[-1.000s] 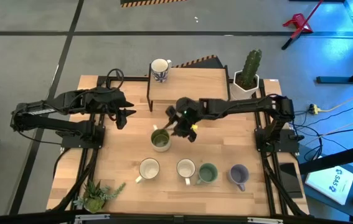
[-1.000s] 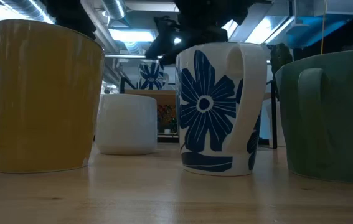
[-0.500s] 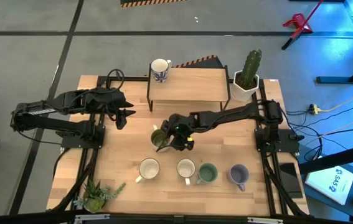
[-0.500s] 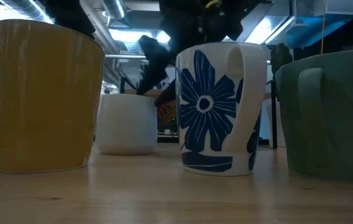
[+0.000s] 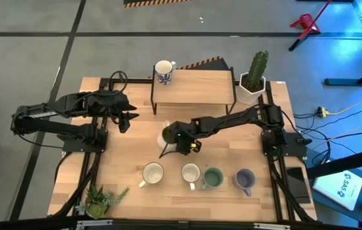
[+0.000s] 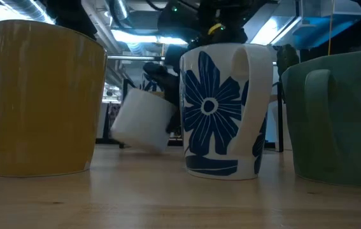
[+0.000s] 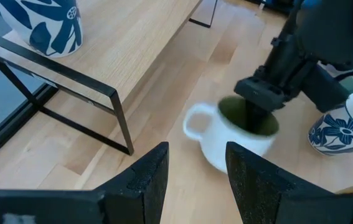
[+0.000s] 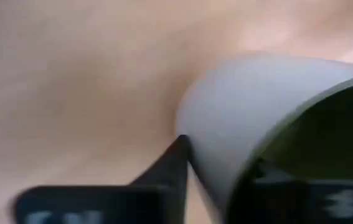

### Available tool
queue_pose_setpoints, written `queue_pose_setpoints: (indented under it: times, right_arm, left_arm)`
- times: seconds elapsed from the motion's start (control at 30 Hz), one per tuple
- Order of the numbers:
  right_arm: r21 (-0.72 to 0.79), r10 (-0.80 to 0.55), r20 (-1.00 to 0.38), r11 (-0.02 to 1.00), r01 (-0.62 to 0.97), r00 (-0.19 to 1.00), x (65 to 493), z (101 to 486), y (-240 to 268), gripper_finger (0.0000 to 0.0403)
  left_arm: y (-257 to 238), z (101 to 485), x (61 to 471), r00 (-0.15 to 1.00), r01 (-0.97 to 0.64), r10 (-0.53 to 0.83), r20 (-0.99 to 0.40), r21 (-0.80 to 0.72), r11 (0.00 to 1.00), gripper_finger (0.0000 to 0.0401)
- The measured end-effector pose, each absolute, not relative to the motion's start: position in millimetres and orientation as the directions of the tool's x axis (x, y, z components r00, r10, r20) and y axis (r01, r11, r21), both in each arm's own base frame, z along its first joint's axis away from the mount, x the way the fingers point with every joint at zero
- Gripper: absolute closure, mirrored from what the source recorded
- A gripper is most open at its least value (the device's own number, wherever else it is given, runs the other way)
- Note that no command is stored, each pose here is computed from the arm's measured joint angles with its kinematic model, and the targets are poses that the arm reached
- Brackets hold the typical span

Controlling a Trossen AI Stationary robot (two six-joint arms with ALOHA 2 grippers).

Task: Place coffee mugs
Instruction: Put the white green mug on the shelf

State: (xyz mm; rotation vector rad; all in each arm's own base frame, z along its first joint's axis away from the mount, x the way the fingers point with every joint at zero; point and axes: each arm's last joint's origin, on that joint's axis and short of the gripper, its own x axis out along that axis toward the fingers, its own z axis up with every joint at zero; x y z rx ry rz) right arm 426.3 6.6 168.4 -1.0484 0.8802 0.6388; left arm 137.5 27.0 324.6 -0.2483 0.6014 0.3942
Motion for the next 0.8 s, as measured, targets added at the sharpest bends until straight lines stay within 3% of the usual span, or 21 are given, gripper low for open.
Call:
queue_pose_setpoints:
  times: [0.07, 0.23, 0.5, 0.67, 0.8]
  right_arm:
    - [-0.444, 0.034, -0.87, 0.38, -0.812, 0.491, 427, 173, 6, 0.039]
    - [-0.404, 0.036, -0.889, 0.406, -0.819, 0.456, 431, 199, 6, 0.0396]
    - [-0.332, 0.061, -0.921, 0.393, -0.857, 0.385, 423, 306, -6, 0.0399]
    - [-0.423, -0.15, -0.903, 0.483, -0.767, 0.404, 403, 364, -46, 0.04]
    - [-0.452, -0.267, -0.892, 0.565, -0.69, 0.365, 390, 374, -91, 0.0401]
  left_arm:
    - [27, 325, 137, 0.753, -0.429, 0.287, -0.592, -0.112, 0.896, 0.0248]
    - [28, 325, 137, 0.749, -0.437, 0.301, -0.59, -0.099, 0.894, 0.0248]
    - [28, 325, 137, 0.746, -0.445, 0.312, -0.589, -0.092, 0.891, 0.0248]
    - [28, 325, 137, 0.746, -0.445, 0.312, -0.589, -0.091, 0.891, 0.0248]
    - [28, 325, 137, 0.746, -0.448, 0.312, -0.589, -0.096, 0.889, 0.0248]
